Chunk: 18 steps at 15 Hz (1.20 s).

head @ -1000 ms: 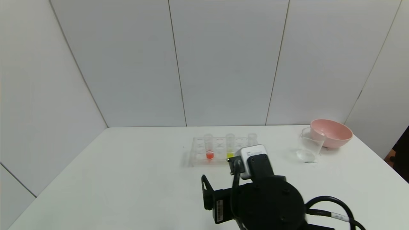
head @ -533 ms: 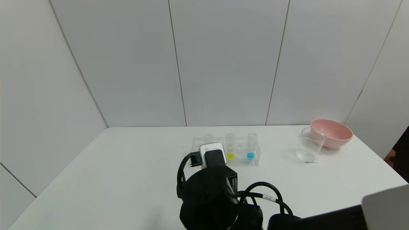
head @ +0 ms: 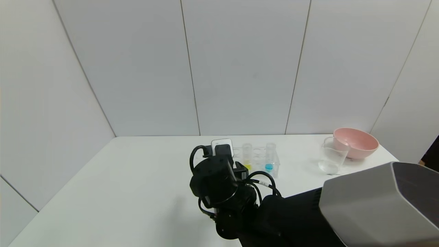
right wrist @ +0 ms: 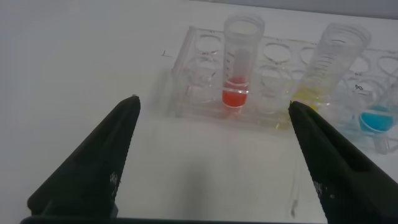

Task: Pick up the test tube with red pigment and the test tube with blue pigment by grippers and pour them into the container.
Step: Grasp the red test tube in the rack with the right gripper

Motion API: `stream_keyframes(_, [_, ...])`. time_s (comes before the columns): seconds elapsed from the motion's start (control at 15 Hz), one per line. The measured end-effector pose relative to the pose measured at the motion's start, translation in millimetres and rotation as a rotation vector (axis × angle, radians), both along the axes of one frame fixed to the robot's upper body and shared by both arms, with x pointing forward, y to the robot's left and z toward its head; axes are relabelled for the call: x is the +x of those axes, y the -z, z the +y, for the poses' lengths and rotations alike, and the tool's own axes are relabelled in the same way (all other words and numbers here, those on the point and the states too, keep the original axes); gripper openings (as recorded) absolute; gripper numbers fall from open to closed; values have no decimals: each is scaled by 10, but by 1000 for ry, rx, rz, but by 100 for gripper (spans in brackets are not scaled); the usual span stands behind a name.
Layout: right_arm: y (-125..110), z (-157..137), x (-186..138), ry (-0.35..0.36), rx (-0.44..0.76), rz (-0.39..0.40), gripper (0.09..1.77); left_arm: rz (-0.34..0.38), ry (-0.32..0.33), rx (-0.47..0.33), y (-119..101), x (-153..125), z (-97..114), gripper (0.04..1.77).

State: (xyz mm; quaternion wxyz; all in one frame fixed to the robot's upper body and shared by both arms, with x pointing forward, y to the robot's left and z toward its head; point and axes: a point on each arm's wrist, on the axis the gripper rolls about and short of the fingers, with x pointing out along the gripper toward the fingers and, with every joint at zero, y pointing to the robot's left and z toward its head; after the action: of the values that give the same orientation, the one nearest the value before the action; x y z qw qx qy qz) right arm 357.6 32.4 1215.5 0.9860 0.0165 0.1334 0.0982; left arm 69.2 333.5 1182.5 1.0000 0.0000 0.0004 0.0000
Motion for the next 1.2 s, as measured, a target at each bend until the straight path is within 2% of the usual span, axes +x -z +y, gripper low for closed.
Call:
stream_keyframes(0.27, [104,27,347,45,-6,-22,171,0,0,0,0,0,0,176])
stream_keyframes(0.53, [153,81,573,60,-19,-53,171,0,0,0,0,0,0,176])
stream_keyframes(1.2, [231,115,744,73,-43,-74,171,0,0,0,0,0,0,176])
